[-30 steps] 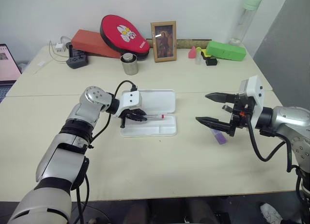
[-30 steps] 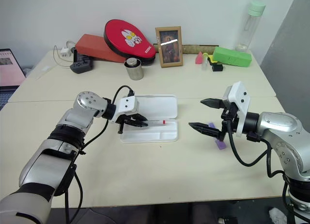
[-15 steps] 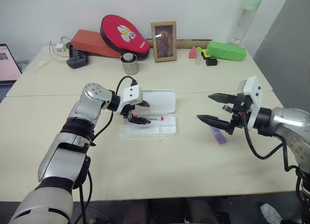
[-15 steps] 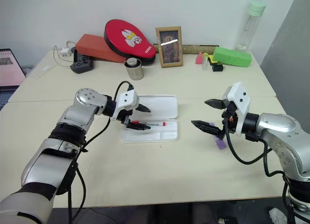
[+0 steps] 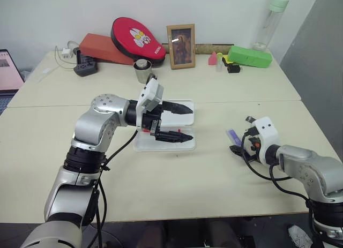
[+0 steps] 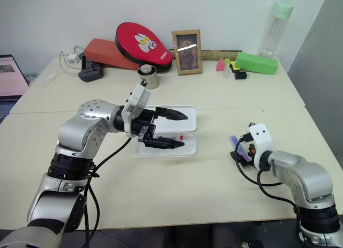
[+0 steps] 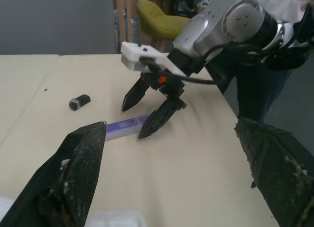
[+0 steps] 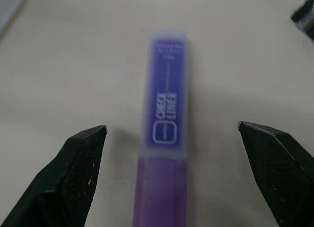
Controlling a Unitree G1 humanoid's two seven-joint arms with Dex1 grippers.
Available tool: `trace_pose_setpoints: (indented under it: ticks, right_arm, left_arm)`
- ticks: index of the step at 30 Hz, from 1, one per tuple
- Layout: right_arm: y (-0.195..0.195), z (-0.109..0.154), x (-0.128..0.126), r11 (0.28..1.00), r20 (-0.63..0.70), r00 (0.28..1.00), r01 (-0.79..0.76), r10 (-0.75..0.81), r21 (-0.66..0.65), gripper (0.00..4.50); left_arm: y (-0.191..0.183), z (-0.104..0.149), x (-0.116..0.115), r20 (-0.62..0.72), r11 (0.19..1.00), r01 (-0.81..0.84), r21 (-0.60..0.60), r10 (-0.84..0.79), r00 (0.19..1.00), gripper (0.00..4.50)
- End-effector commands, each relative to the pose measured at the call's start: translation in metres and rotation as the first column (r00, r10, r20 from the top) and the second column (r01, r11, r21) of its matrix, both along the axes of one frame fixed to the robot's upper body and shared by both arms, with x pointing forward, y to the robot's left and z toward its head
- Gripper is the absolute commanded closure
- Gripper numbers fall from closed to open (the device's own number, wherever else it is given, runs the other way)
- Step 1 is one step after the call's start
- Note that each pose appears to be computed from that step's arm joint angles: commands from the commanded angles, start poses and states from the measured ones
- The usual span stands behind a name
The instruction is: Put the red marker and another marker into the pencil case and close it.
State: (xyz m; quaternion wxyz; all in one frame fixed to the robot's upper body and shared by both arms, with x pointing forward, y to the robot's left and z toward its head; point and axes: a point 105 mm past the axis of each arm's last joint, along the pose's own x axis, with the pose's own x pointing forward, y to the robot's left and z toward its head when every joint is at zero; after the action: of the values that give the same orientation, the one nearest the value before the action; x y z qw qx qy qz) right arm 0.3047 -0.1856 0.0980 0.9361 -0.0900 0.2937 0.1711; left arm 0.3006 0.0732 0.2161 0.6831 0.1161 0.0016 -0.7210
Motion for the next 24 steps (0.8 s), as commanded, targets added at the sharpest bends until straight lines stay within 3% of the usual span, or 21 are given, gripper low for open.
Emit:
trace_pose_setpoints:
  ticks: [1, 17, 20, 24]
  right_arm:
    - [-0.006, -0.003, 0.000, 0.998, -0.007, 1.000, 0.004, -0.004, -0.066, 0.00]
    - [-0.002, 0.001, -0.003, 0.996, -0.005, 0.999, -0.053, 0.053, -0.073, 3.36]
    - [-0.002, 0.010, 0.001, 0.995, 0.031, 0.997, -0.070, 0.072, -0.072, 3.43]
    - [0.019, 0.043, 0.006, 0.968, 0.167, 0.955, -0.235, 0.247, -0.088, 3.43]
  left_arm:
    - [-0.003, 0.015, -0.005, 0.058, 1.000, 0.013, -0.023, -0.012, 0.998, 0.03]
    - [-0.001, 0.011, 0.001, 0.118, 0.999, -0.035, -0.005, 0.035, 0.992, 0.00]
    - [0.001, 0.010, 0.002, 0.117, 0.999, -0.043, 0.000, 0.043, 0.992, 0.00]
    - [0.010, 0.009, 0.001, 0.118, 0.997, -0.082, 0.002, 0.081, 0.990, 0.00]
